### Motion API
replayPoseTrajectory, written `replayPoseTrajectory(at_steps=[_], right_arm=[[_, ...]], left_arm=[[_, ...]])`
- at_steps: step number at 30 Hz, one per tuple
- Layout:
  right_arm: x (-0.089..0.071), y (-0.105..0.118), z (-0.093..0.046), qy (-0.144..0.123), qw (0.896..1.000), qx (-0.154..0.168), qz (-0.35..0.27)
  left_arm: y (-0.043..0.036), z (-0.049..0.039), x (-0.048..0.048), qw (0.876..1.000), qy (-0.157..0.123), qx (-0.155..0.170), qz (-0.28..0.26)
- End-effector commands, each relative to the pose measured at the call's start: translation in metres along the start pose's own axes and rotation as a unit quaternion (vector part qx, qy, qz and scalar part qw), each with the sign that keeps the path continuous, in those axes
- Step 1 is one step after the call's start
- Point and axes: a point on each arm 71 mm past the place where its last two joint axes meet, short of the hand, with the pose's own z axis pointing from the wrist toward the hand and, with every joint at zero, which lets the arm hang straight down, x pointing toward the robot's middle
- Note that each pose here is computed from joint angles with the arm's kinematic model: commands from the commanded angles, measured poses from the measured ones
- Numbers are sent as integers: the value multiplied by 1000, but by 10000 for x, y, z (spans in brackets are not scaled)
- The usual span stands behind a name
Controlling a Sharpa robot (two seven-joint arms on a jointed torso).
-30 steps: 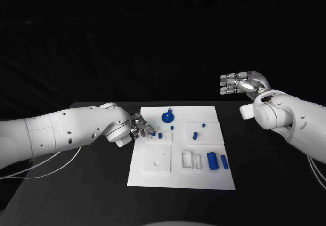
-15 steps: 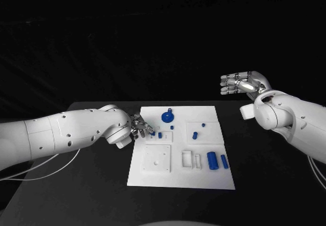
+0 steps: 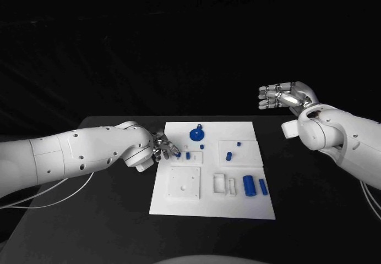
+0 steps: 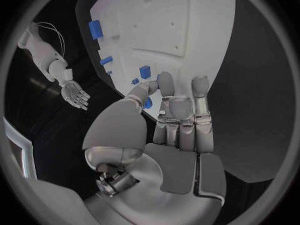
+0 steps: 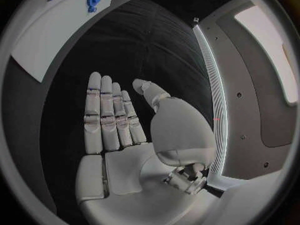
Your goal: Assemble the parts on the task board
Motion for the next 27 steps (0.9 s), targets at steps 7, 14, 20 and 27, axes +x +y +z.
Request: replayPoseTrajectory(at_steps=[7, 14, 20, 27], right_arm=[[26, 9, 1, 10, 1000, -5, 3], [40, 12, 5, 11, 1000, -5, 3], [35, 9, 5, 10, 1000, -5, 3], [27, 7, 2, 10, 1000, -4, 3]], left_arm=[[5, -1, 6, 1000, 1, -3, 7], [9, 7, 8, 1000, 4, -5, 11], [15, 13, 7, 1000, 7, -7, 13], [14, 13, 14, 1000, 10, -7, 16]])
